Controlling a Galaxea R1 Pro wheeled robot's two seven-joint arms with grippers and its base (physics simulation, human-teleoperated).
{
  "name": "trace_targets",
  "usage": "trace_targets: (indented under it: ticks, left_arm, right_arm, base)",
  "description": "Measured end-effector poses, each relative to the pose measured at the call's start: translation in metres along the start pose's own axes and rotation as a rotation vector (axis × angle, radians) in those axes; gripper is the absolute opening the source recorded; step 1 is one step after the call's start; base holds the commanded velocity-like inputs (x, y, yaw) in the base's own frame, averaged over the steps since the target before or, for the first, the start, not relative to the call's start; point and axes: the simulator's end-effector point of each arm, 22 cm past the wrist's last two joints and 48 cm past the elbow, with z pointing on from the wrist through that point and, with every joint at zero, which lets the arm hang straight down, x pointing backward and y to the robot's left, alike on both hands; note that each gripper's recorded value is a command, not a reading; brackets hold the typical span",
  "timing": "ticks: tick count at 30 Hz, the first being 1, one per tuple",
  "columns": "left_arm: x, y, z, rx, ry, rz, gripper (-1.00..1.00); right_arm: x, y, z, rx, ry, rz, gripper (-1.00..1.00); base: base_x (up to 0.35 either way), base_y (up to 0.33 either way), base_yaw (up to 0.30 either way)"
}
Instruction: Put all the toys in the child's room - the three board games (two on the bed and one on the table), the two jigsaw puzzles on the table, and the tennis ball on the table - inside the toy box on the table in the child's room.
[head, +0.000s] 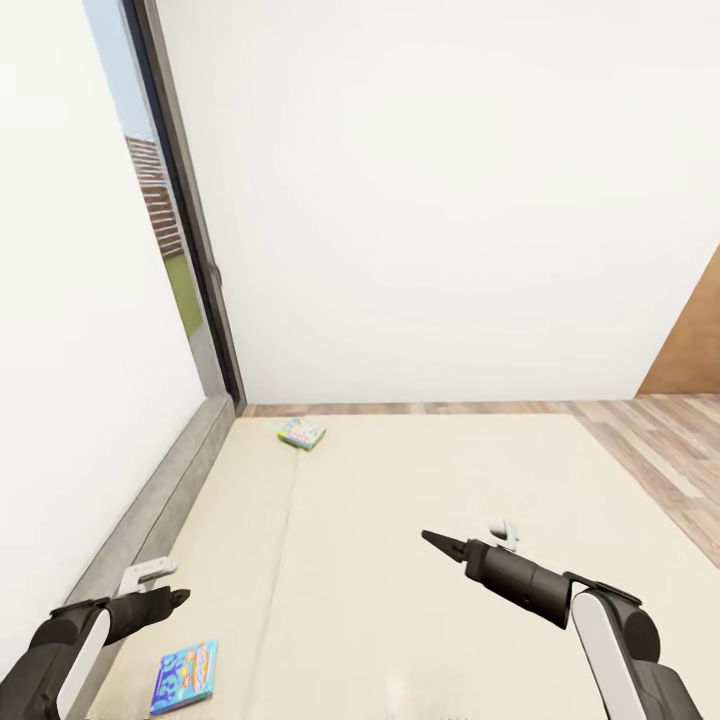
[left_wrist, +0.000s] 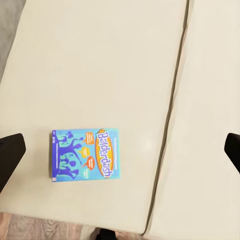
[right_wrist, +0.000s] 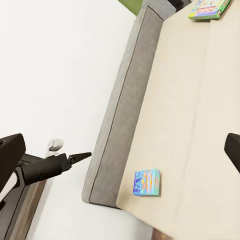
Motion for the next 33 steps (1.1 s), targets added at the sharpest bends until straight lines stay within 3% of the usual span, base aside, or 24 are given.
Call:
trace_targets:
  ticks: [33]
  left_arm:
    - [0.02,0.004,0.015,-0.009,0.05,-0.002,1.0]
  right_arm:
    - [0.013,-0.021,0.007,0.022,0.032,0.041,1.0]
  base:
    - [0.0,0.0,0.0]
